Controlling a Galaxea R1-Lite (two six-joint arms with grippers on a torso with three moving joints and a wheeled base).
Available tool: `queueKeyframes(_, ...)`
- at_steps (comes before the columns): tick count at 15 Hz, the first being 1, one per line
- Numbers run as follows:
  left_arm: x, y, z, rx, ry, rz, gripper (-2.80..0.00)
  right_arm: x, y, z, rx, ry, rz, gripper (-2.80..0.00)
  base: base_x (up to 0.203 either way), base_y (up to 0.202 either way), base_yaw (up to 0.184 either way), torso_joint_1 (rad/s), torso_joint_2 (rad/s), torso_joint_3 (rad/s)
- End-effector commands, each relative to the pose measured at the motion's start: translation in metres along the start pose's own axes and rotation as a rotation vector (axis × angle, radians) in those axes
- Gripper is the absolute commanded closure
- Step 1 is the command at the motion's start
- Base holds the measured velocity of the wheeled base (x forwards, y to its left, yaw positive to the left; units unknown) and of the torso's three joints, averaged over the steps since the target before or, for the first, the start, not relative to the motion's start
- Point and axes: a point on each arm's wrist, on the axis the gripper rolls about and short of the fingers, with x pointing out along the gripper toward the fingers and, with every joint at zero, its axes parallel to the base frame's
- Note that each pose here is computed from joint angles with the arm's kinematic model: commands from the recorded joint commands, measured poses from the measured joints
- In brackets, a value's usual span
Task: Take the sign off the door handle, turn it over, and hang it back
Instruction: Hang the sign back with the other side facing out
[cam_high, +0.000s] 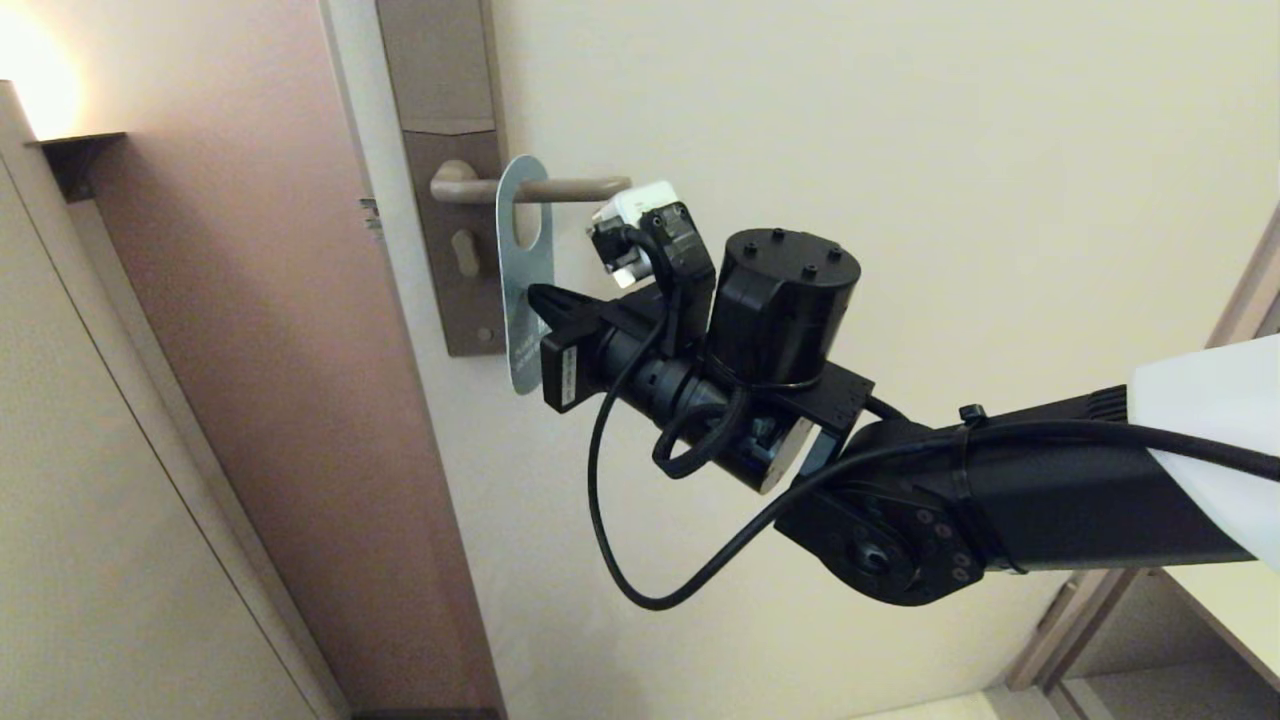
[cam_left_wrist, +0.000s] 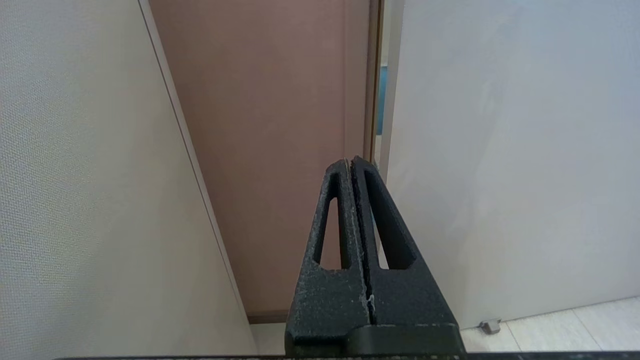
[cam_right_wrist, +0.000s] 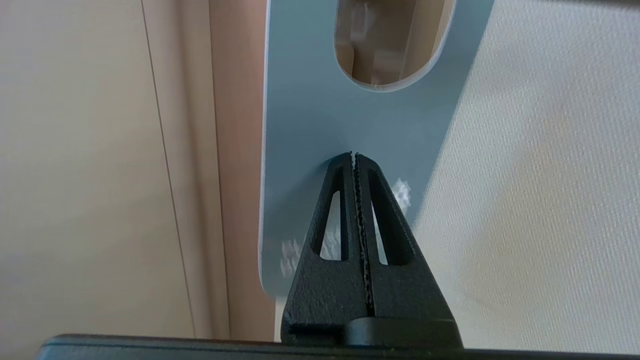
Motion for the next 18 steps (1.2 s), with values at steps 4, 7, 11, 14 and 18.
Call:
queueKeyframes(4,0.000,0.000,0.000,0.000,0.003,0.000,0.00,0.009,0.001,-0.009,0.000,-0.015,-0.001,0.00,0.000,0.000,0.000,0.000,0.00,0.000)
queueKeyframes(7,0.000,0.000,0.000,0.000,0.002,0.000,0.00,0.019,0.005,-0.009,0.001,-0.053,0.005,0.00,0.000,0.000,0.000,0.000,0.00,0.000)
queueKeyframes(11,0.000,0.000,0.000,0.000,0.001,0.000,0.00,0.027,0.012,-0.013,0.005,-0.066,-0.007,0.00,0.000,0.000,0.000,0.000,0.00,0.000)
queueKeyframes(14,0.000,0.000,0.000,0.000,0.001,0.000,0.00,0.030,0.018,-0.020,0.008,-0.070,-0.006,0.00,0.000,0.000,0.000,0.000,0.00,0.000)
queueKeyframes(18,0.000,0.000,0.000,0.000,0.001,0.000,0.00,0.033,0.018,-0.029,0.007,-0.089,-0.027,0.00,0.000,0.000,0.000,0.000,0.00,0.000)
